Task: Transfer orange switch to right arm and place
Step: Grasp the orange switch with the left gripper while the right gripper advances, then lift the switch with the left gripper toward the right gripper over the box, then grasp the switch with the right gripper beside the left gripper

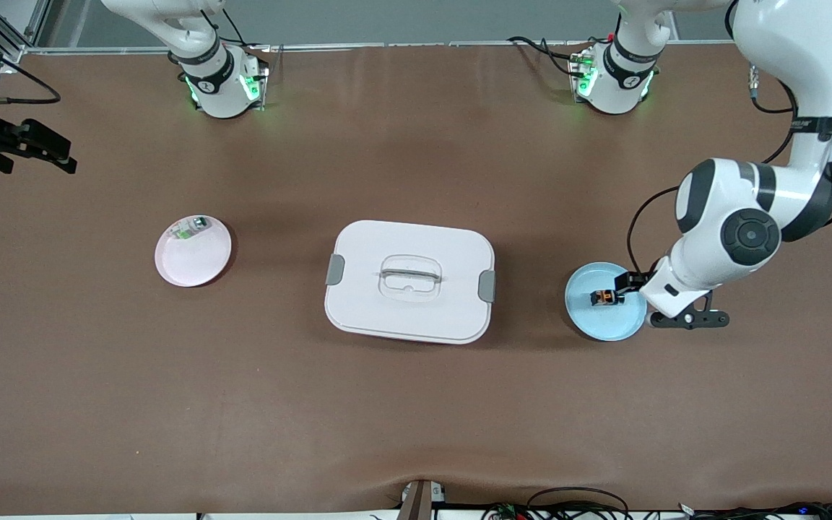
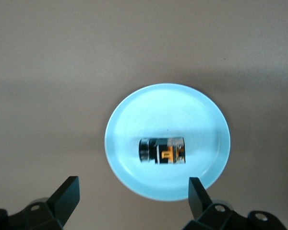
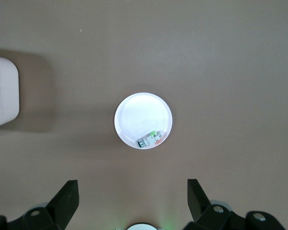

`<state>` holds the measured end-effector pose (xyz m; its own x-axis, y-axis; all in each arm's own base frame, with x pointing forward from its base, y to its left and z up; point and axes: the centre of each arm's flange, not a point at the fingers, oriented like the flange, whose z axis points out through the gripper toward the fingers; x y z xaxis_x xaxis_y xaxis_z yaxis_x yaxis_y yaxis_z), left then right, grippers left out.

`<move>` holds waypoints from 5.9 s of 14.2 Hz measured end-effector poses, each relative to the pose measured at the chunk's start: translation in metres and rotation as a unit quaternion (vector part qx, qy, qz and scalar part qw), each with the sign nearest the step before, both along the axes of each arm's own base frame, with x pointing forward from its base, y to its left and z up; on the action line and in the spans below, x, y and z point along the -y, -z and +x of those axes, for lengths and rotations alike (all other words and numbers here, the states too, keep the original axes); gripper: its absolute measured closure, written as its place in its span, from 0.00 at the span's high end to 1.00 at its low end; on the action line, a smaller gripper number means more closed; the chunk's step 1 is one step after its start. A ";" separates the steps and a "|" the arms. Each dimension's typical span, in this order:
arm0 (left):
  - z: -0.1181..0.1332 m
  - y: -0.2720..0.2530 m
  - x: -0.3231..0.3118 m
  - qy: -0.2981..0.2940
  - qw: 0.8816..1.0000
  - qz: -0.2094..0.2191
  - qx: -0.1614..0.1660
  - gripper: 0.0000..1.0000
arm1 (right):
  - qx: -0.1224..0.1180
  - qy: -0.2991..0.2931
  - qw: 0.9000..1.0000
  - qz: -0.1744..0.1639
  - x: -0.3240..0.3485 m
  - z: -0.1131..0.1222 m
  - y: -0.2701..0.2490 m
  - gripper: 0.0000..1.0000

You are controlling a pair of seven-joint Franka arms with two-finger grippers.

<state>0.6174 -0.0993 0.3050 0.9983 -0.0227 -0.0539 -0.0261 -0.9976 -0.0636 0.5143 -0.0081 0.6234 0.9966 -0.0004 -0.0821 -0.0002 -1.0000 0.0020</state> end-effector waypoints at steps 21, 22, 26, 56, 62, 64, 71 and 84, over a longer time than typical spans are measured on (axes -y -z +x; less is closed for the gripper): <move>-0.023 0.120 0.007 -0.004 1.000 -0.025 -0.007 0.97 | -0.090 -0.037 0.995 -0.003 -0.039 0.009 0.150 1.00; -0.023 0.122 0.007 -0.004 1.000 -0.025 -0.009 0.97 | -0.092 -0.037 0.995 -0.002 -0.039 0.008 0.152 1.00; -0.022 0.122 0.008 -0.004 1.000 -0.026 -0.007 0.72 | -0.094 -0.022 0.994 0.052 -0.050 0.006 0.152 1.00; -0.087 -0.193 0.338 -0.355 0.903 -0.212 -0.116 0.72 | 0.085 0.280 0.875 0.385 -0.337 -0.102 0.115 1.00; -0.104 -0.183 0.379 -0.432 0.866 -0.212 -0.137 0.72 | 0.093 0.285 0.876 0.378 -0.363 -0.098 0.145 1.00; -0.107 -0.187 0.383 -0.441 0.861 -0.212 -0.140 0.72 | 0.091 0.286 0.876 0.378 -0.365 -0.095 0.147 1.00; -0.115 -0.187 0.393 -0.462 0.846 -0.210 -0.164 0.72 | 0.091 0.286 0.875 0.380 -0.375 -0.081 0.149 1.00; -0.116 -0.184 0.398 -0.465 0.842 -0.209 -0.175 0.72 | 0.118 0.202 0.900 0.368 -0.372 -0.078 0.161 1.00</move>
